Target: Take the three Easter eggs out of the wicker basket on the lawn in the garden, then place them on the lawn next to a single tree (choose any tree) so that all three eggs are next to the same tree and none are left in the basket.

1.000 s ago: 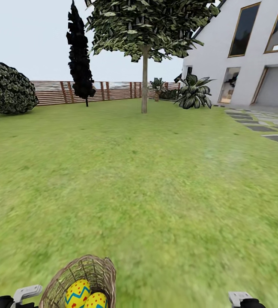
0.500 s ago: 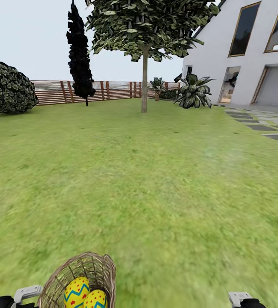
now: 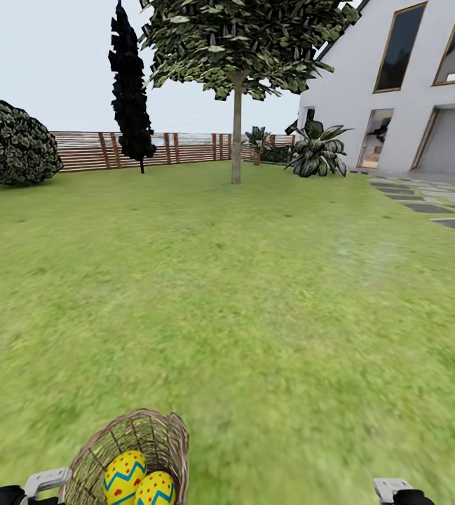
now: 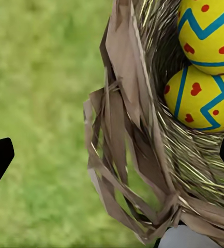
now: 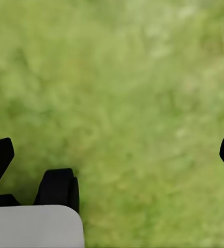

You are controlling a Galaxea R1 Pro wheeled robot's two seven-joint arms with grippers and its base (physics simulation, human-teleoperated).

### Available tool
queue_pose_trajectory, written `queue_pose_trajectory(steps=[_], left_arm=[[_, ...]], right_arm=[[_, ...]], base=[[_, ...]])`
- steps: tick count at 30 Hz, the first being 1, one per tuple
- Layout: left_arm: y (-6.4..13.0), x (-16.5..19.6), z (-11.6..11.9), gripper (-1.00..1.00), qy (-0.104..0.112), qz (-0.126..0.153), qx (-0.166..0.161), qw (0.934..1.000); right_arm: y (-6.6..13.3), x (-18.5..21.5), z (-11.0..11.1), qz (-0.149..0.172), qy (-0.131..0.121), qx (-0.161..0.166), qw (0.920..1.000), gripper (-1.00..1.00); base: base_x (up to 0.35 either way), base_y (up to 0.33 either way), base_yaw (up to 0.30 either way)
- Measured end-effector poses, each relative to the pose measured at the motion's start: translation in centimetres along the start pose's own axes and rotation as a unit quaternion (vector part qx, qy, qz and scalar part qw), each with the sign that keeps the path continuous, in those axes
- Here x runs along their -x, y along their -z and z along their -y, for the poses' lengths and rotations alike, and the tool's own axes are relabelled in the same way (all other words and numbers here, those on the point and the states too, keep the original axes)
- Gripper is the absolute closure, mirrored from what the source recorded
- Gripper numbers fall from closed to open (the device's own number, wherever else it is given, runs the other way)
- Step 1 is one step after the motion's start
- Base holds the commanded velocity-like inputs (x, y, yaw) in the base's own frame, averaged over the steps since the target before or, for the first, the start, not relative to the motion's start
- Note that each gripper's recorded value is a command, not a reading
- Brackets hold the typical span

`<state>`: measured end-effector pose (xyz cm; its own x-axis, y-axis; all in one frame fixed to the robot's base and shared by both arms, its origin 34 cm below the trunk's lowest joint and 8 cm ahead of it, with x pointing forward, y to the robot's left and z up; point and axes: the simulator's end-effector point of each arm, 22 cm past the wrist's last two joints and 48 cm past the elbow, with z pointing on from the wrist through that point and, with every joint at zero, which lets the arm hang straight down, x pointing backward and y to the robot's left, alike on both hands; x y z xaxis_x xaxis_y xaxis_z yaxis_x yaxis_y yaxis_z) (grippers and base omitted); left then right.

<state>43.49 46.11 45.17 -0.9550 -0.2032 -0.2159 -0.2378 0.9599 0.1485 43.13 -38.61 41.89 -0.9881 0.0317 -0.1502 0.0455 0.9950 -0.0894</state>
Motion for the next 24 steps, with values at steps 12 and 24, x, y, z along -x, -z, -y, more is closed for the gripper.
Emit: queue_pose_trajectory(steps=[12,24], left_arm=[[-1.9,-0.7,0.4,-1.00,0.001,0.001,-0.001,1.0000],[-1.9,-0.8,0.5,-1.00,0.001,0.000,-0.003,1.0000]], right_arm=[[-2.0,-0.7,-0.2,0.000,0.001,-0.001,1.0000,-1.00],[-2.0,-0.7,-0.3,0.000,0.002,-0.001,1.0000,-1.00]], base=[[0.000,0.000,0.000],[-0.014,-0.005,0.000]])
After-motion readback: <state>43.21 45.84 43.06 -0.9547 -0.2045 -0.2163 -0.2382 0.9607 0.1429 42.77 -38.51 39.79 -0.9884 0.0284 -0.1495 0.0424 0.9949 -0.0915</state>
